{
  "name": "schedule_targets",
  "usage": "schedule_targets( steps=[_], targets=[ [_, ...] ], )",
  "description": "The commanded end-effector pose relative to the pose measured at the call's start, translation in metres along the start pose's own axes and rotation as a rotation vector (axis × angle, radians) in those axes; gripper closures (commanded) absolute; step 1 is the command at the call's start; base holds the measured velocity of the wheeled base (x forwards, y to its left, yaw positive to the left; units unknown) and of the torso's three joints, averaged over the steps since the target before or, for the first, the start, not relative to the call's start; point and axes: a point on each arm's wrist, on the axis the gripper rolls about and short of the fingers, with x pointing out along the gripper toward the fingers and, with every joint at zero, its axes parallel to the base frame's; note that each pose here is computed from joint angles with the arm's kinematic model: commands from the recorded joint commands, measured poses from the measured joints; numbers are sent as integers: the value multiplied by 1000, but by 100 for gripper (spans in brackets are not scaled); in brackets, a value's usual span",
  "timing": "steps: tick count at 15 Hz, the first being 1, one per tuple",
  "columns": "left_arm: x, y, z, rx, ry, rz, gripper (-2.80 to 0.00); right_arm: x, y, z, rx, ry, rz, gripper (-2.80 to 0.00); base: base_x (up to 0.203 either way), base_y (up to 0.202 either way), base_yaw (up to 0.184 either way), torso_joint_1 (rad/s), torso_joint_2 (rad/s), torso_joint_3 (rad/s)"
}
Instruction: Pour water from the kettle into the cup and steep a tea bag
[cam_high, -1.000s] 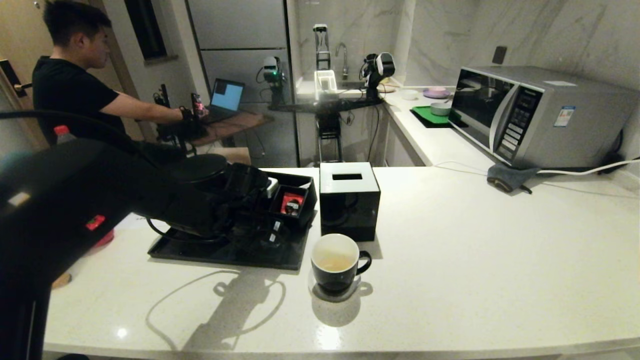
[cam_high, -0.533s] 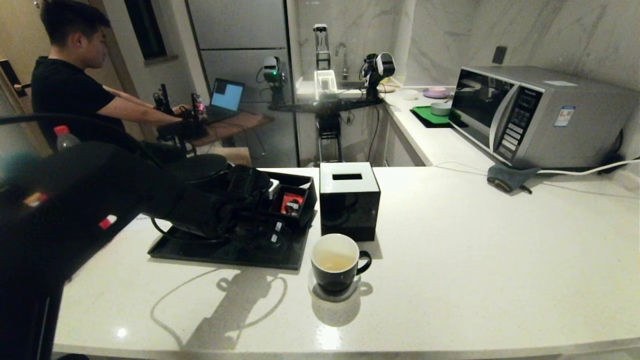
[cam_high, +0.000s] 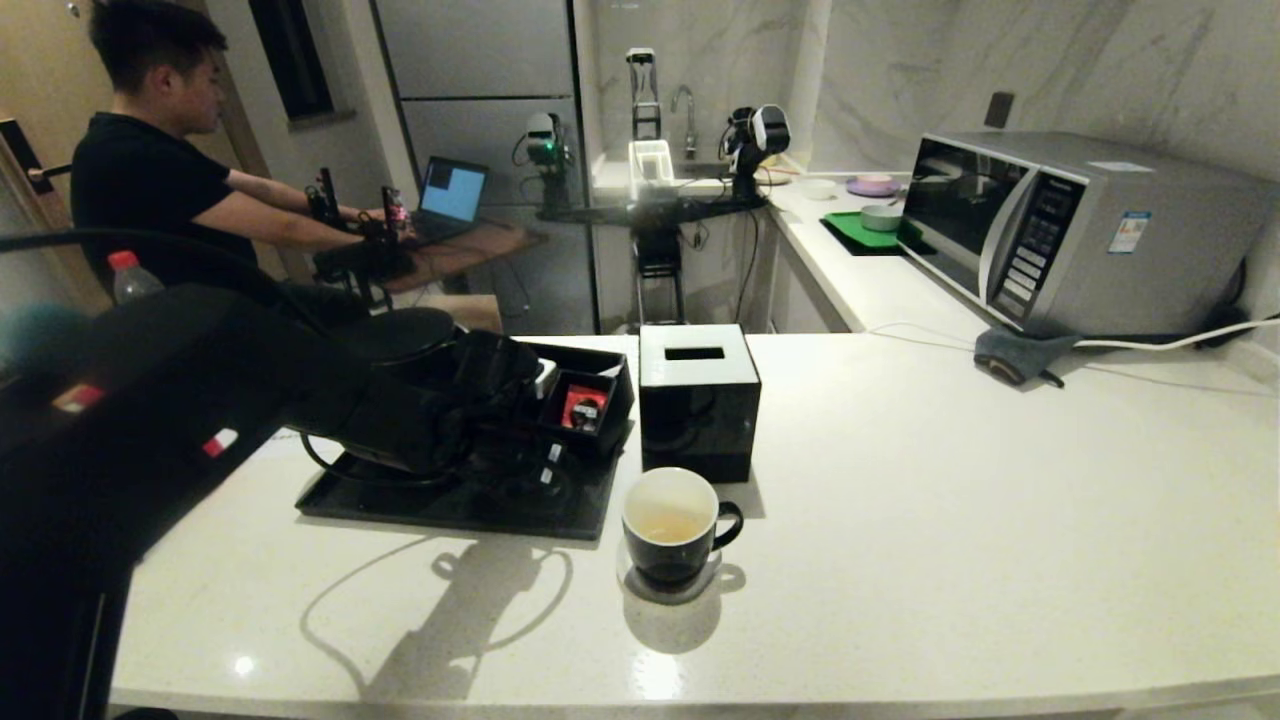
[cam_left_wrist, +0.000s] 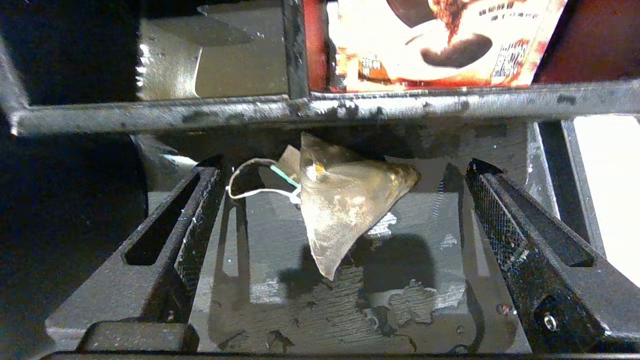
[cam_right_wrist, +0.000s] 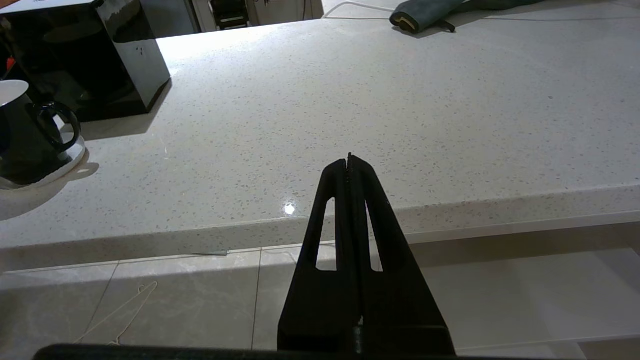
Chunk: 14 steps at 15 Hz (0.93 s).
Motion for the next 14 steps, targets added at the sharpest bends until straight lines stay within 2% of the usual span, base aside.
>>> schedule_targets(
  steps=[1,7,8,14],
  targets=[
    [1,1,-1,-1,4,2,-280,0,0,0,0,1,-1,0,0,0,0,0,0,0],
    [1,1,-2,-2,9,4,-280,0,0,0,0,1,-1,0,0,0,0,0,0,0],
    [1,1,-2,-2,9,2,0,0,0,0,0,1,-1,0,0,0,0,0,0,0],
    [1,0,-3,-2,11,-3,0,0,0,0,0,1,-1,0,0,0,0,0,0,0]
  ],
)
